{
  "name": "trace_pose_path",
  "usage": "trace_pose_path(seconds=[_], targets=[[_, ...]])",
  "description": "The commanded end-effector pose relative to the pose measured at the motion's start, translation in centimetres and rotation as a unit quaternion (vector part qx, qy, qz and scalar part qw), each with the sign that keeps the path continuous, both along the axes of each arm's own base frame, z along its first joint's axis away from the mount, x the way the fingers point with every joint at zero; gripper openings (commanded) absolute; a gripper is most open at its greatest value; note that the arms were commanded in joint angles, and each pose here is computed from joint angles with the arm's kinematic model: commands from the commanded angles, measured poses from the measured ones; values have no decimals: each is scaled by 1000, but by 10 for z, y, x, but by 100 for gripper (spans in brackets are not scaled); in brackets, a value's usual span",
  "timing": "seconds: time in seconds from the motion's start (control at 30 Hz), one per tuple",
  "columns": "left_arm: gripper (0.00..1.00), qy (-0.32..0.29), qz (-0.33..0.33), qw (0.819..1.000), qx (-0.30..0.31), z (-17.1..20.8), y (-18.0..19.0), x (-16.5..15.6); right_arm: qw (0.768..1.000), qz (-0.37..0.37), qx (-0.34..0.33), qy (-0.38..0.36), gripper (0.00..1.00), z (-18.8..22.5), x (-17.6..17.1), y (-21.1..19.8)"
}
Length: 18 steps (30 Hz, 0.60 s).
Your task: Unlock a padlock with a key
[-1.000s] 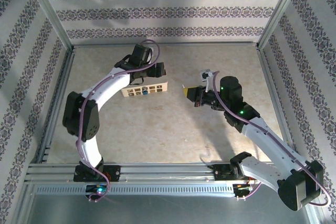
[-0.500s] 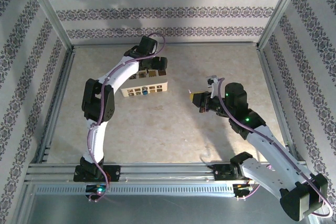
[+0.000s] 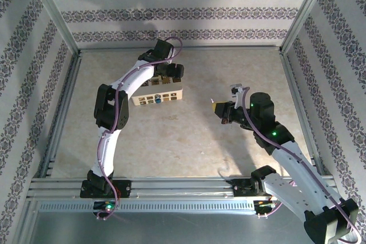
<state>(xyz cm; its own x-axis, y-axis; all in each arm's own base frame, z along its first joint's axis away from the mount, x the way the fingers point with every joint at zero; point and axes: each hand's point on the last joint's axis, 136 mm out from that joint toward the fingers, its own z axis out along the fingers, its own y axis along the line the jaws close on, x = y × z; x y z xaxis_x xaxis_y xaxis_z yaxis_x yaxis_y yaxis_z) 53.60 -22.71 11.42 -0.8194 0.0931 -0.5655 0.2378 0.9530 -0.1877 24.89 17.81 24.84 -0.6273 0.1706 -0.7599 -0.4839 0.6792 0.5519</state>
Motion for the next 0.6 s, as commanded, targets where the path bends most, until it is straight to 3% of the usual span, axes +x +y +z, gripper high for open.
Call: trace_pose_path(seconds=[0.0, 0.57], targets=[[87, 57, -42, 997, 5, -21, -22, -41, 1000, -12, -13, 2, 0, -5, -1, -10], [86, 58, -110, 992, -35, -14, -113, -109, 998, -61, 15, 31, 0, -11, 6, -44]])
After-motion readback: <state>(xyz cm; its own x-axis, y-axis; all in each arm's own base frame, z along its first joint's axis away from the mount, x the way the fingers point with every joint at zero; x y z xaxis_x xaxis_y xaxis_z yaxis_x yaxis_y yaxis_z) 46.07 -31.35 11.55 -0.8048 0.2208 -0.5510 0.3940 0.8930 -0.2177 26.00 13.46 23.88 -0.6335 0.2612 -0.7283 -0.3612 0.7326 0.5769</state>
